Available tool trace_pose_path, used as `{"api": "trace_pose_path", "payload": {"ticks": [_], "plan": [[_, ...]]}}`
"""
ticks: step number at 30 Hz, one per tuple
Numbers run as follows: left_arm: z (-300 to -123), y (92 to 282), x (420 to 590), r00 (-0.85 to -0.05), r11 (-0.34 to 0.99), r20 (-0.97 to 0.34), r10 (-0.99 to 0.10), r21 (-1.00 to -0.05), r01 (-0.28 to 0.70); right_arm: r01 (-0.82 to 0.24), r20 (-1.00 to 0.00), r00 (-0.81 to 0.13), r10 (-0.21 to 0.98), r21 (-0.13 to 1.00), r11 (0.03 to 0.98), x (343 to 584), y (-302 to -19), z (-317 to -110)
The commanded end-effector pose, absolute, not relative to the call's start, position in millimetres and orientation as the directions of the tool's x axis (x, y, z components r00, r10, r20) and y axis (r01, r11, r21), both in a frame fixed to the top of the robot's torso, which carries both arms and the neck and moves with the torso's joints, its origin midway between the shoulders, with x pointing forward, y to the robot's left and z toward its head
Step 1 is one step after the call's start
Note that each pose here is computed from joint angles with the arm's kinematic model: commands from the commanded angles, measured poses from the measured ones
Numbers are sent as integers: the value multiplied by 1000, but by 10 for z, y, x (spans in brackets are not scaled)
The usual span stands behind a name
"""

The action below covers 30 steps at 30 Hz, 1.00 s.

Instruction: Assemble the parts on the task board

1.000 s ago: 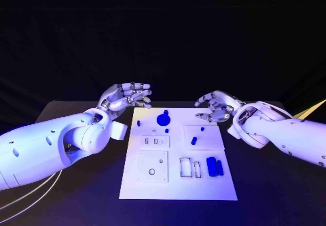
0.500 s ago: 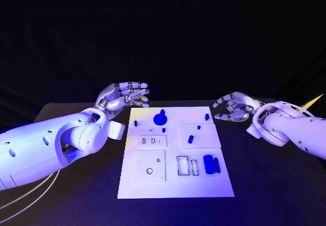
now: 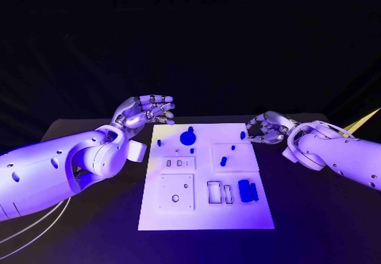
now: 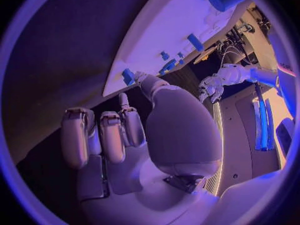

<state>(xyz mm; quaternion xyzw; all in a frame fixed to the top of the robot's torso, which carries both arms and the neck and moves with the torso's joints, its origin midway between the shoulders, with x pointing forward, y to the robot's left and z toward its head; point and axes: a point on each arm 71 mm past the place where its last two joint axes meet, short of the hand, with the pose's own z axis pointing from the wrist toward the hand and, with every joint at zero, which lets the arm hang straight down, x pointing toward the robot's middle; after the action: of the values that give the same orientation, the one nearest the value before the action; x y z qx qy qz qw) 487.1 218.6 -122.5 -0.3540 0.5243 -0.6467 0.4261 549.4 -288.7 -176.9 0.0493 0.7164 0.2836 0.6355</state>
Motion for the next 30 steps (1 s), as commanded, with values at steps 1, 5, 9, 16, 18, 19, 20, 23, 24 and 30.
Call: {"api": "trace_pose_path", "payload": {"ticks": [1,5,9,16,18,19,20,23,24,30], "plan": [[-1221,2168,4869,-393,-92,14,-920,-979,181,-281,-884,-192,426,465,839,5521,-2871,-1808],[-1221,2164,4870,-393,-92,14,-919,-979,181,-275,-884,-200,422,464,842,5548,-2839,-1856],[-1222,2159,4872,-394,-93,14,-919,-979,181,-274,-883,-209,420,465,842,5554,-2811,-1890],[-1222,2157,4872,-394,-93,14,-919,-979,181,-276,-882,-216,420,468,840,5561,-2760,-1920],[-1222,2156,4872,-394,-93,14,-919,-979,181,-278,-881,-217,420,468,839,5563,-2745,-1923],[-1222,2156,4872,-395,-93,14,-919,-979,181,-279,-881,-218,420,469,838,5564,-2736,-1924],[-1222,2156,4872,-395,-93,14,-919,-979,180,-280,-881,-219,420,469,837,5564,-2728,-1925],[-1222,2157,4871,-394,-93,14,-919,-979,180,-281,-880,-221,420,470,837,5566,-2713,-1926],[-1221,2158,4871,-394,-92,14,-919,-979,180,-281,-880,-221,420,470,837,5567,-2711,-1927],[-1221,2162,4870,-393,-92,14,-919,-979,180,-279,-881,-217,421,469,838,5574,-2709,-1927]]}}
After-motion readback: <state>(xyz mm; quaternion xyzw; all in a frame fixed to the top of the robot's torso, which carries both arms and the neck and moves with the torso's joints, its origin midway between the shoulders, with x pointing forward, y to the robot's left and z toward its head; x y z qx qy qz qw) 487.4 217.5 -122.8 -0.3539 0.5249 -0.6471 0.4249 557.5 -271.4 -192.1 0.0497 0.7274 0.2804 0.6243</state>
